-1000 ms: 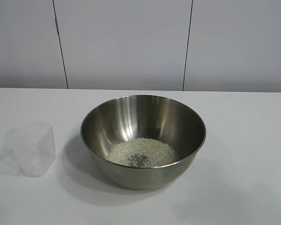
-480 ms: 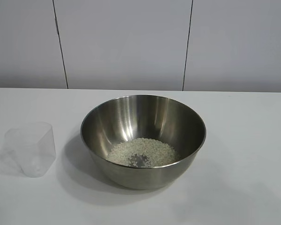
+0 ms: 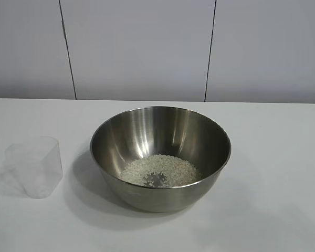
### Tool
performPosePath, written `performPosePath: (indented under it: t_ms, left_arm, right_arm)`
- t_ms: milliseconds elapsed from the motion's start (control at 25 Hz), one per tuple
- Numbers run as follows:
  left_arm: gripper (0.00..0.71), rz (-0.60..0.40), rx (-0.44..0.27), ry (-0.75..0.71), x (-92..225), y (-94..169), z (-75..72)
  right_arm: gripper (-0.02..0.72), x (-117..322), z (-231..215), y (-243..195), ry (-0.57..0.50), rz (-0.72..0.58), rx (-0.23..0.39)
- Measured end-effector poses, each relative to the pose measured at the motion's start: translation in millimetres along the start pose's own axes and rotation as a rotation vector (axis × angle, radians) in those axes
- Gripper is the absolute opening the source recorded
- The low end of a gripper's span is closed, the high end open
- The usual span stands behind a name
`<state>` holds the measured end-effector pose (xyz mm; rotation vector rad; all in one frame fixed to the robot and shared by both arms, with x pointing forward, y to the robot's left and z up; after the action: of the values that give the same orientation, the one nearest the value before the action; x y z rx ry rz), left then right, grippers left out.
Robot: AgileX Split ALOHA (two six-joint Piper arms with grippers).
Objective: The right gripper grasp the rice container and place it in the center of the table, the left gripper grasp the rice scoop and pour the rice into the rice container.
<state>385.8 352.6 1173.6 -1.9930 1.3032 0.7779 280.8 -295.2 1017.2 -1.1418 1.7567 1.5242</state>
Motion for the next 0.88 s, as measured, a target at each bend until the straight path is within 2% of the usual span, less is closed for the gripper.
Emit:
performPosePath:
  t_ms: [80, 200, 280, 320, 480, 560, 600, 640, 880]
  left_arm:
    - [0.168, -0.059, -0.055, -0.044, -8.0, 0.4, 8.0]
    - [0.296, -0.093, -0.103, -0.102, -13.4, -0.4, 14.9]
    - [0.354, -0.097, -0.136, -0.171, -14.5, -0.8, 19.7]
    - [0.37, -0.095, -0.151, -0.175, -14.0, -0.3, 22.5]
    - [0.391, -0.09, -0.207, -0.339, -17.5, 18.1, 24.9]
    - [0.394, -0.032, -0.267, -0.392, -12.5, 37.7, 29.7]
    - [0.395, 0.035, -0.303, -0.398, -4.7, 46.9, 34.6]
    - [0.395, 0.109, -0.31, -0.405, 5.2, 56.4, 36.1]
    - [0.386, 0.452, -0.166, -0.415, 49.3, 92.9, 17.4]
  right_arm:
    - [0.516, 0.0, 0.0, 0.0, 0.0, 0.0, 0.0]
    - [0.516, 0.0, 0.0, 0.0, 0.0, 0.0, 0.0]
    - [0.516, 0.0, 0.0, 0.0, 0.0, 0.0, 0.0]
    - [0.516, 0.0, 0.0, 0.0, 0.0, 0.0, 0.0]
    - [0.516, 0.0, 0.0, 0.0, 0.0, 0.0, 0.0]
    - [0.516, 0.0, 0.0, 0.0, 0.0, 0.0, 0.0]
    - [0.516, 0.0, 0.0, 0.0, 0.0, 0.0, 0.0]
    - [0.516, 0.0, 0.0, 0.0, 0.0, 0.0, 0.0]
    - [0.516, 0.0, 0.0, 0.0, 0.0, 0.0, 0.0]
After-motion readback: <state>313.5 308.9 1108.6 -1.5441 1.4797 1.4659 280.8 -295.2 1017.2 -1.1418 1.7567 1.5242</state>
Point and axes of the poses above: a point on each arm's last joint axis where the gripper is mounted, y pointing back along that axis away from the gripper, z along the wrist's bending axis when the last joint is at zero, x = y × z, the point moved 5 cm from there along -y, pointing out along that axis toward the gripper, and after that the axes turned 12 degrees about y, right-handed, at the moved point
